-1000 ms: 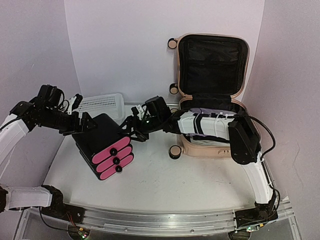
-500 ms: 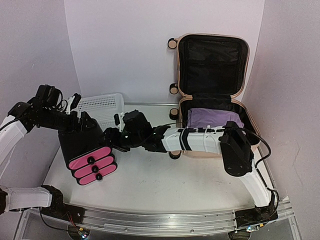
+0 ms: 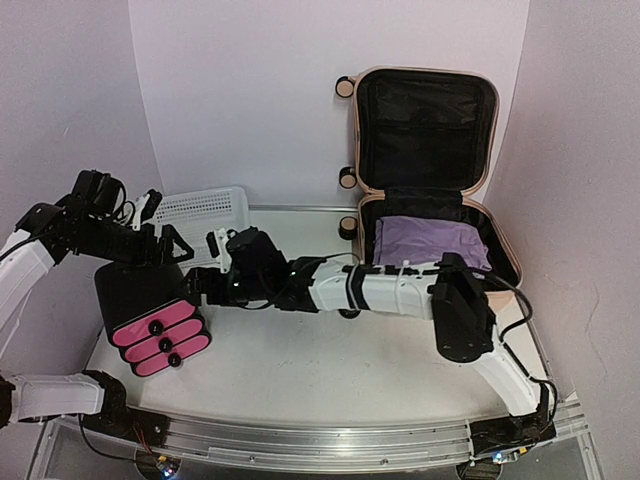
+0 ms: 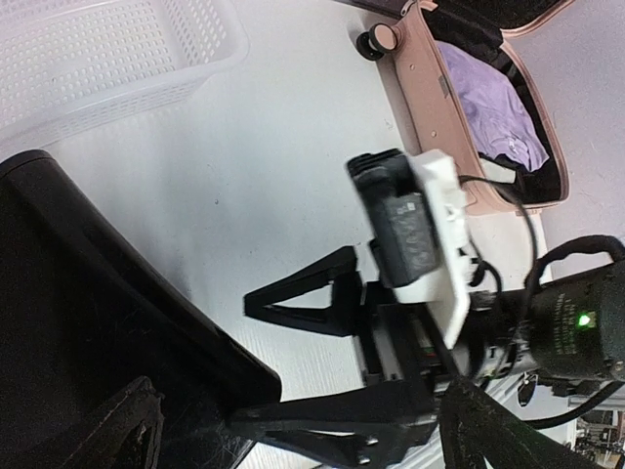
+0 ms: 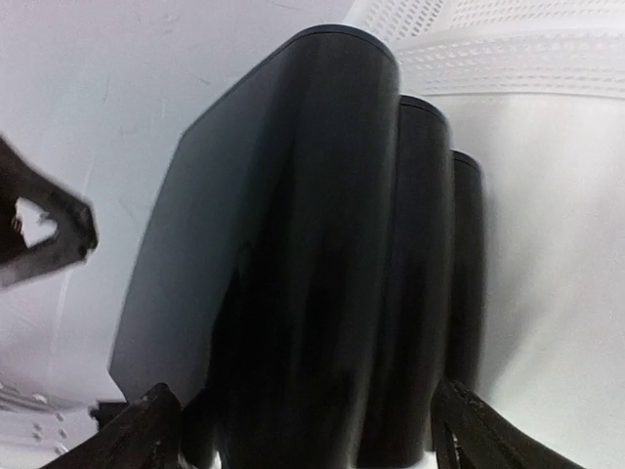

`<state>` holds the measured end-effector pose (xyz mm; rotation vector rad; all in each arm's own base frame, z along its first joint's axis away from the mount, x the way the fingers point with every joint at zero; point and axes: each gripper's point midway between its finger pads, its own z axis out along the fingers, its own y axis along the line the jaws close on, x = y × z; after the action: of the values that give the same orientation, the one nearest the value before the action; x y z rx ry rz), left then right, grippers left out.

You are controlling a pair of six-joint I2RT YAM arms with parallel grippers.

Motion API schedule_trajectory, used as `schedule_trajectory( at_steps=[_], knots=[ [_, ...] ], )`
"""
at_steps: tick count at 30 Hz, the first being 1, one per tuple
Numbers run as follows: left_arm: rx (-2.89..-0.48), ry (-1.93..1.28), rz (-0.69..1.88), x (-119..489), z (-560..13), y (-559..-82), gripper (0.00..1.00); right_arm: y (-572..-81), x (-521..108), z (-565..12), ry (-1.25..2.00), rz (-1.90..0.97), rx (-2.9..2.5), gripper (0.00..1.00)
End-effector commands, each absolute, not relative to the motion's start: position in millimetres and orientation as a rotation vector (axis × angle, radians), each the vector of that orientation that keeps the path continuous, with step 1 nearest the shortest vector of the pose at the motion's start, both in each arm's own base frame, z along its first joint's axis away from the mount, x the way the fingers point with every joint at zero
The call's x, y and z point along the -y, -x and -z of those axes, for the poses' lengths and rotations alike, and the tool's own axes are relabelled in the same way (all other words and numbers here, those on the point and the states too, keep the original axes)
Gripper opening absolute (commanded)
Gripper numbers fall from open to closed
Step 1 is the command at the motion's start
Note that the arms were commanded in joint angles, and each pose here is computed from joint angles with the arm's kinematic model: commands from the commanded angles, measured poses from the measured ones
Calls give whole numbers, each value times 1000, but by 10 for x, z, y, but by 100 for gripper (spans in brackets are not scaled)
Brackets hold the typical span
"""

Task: Open, take out, and arrange the luggage

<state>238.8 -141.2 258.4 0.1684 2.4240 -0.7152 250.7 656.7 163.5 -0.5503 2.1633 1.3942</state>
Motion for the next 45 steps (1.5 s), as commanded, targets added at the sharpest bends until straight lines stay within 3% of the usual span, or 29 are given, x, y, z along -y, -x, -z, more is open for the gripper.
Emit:
schedule_trajectory(
  at_steps=[1,6,11,17,22,29,36,40,45],
  knots=[
    [-2389,-192,758,1501,-2780,-2494,99,-2728,-5816,-2063,673,-1072,-2154,98],
    [-2410,-266,820,1664,-2798,-2630,98,-2786,-4766,-2196,879,-564,-2067,98],
    [-2411,-343,816,1830,-2819,-2910,96,-2946,-3609,-2297,866,-65,-2032,98],
    [-2444,-434,497,2212,-2649,-3470,96,-2948,-2757,-2338,723,94,-2069,98],
    [-2505,-293,208,2159,-2288,-4104,96,-2868,-2493,-2374,648,95,-2074,98],
    [-2516,-278,4,2252,-1898,-4755,98,-2771,-2265,-2445,629,125,-2062,98],
    [-2566,-366,15,2491,-1478,-5067,99,-2693,-2111,-2483,585,118,-2060,98],
    [-2622,-374,112,2630,-1276,-5027,92,-2679,-2072,-2457,567,119,-2069,98],
    [-2667,-395,115,2638,-1096,-4949,76,-2694,-2121,-2449,574,110,-2076,98]
  ],
)
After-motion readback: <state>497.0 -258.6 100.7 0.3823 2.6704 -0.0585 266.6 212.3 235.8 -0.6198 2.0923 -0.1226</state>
